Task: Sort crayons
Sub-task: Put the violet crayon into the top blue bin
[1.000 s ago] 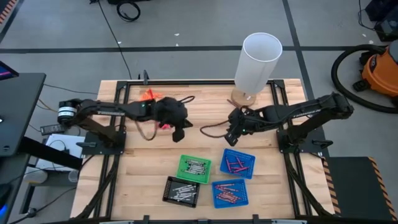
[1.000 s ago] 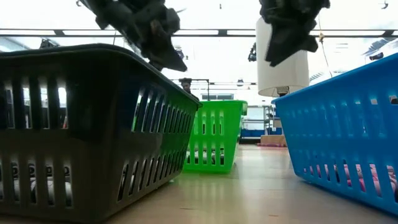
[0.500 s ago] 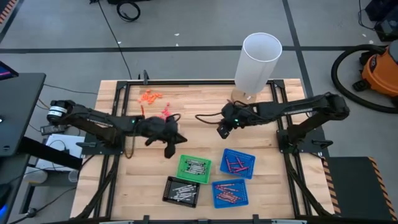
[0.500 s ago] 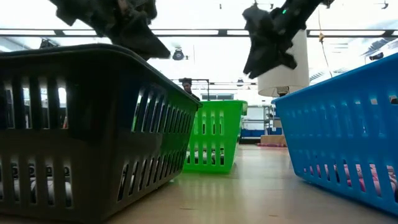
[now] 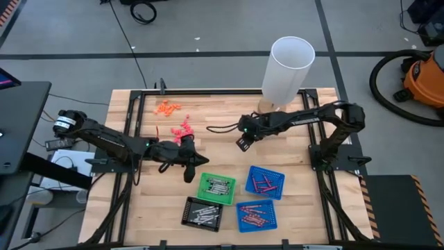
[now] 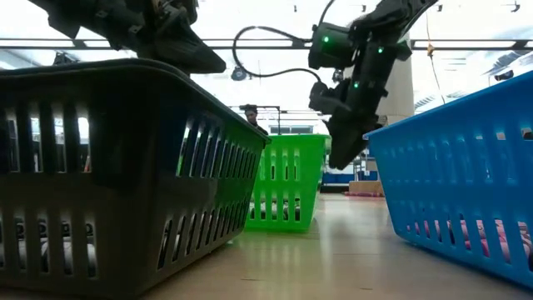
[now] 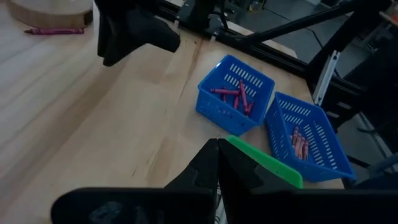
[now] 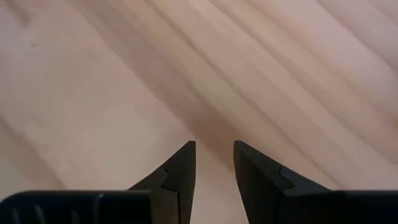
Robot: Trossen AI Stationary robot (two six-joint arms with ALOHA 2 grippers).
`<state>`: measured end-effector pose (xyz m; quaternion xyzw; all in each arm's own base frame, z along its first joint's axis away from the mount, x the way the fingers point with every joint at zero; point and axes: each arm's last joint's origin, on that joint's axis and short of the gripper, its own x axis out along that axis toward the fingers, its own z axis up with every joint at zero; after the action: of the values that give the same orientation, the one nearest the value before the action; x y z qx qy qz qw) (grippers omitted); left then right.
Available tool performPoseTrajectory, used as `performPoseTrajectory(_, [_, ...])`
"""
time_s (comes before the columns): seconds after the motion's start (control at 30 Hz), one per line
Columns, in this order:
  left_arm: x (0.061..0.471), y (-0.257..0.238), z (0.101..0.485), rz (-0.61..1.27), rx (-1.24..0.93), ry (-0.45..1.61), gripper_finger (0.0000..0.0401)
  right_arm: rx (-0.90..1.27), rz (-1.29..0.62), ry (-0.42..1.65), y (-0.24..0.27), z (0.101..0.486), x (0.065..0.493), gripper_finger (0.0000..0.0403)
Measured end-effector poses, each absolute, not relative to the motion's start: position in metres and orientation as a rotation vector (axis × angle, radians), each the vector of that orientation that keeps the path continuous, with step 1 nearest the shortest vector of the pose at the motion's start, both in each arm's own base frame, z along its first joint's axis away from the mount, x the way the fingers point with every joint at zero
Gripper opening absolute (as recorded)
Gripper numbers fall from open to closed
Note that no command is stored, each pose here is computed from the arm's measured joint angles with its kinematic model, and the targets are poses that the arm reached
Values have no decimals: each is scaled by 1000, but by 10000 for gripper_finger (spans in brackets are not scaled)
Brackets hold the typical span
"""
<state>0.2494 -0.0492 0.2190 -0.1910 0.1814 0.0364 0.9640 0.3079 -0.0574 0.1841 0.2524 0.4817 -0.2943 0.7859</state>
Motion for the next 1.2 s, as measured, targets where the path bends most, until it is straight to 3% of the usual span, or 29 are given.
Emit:
performPoseTrajectory(0.33, [249,-49,218,95,-417,374,15,494,-682,1028,-83,185,303,116])
performPoseTrajectory(0.57, [243,-52,206,118,-411,503,16,549,-672,1013,-97,180,304,116])
performPoseTrajectory(1.2, [243,-52,204,150,-395,505,16,577,-608,977,-91,182,310,116])
